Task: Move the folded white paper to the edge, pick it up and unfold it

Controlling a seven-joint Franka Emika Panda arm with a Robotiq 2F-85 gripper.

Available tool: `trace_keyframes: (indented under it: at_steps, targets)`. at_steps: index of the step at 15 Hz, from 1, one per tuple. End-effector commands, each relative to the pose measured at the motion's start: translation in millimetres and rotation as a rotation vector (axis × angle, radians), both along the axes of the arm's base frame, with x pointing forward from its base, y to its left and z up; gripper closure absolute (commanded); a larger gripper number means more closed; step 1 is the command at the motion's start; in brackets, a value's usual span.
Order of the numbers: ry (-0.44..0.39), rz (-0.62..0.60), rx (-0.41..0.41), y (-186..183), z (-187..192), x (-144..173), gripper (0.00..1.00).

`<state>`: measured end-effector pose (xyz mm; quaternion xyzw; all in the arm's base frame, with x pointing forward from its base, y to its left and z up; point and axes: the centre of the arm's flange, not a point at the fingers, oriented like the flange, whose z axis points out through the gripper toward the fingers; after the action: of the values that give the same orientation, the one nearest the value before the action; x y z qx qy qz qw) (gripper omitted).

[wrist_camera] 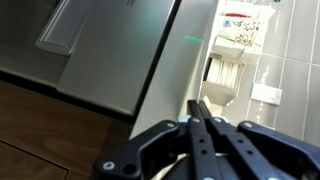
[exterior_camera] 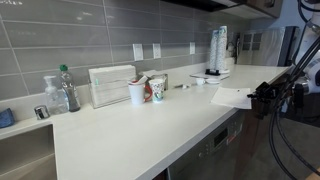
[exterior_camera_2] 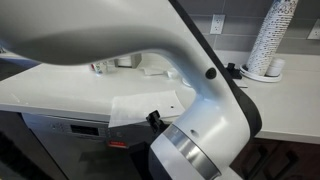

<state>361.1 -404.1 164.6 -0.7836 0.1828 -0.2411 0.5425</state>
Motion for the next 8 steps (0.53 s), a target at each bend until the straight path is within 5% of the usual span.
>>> trace_keyframes:
  at_steps: [1, 8]
  targets:
    - [0.026, 0.050, -0.082, 19.0, 50.0, 2.9, 1.00]
    - [0.094, 0.191, -0.345, 72.2, 157.2, 76.5, 1.00]
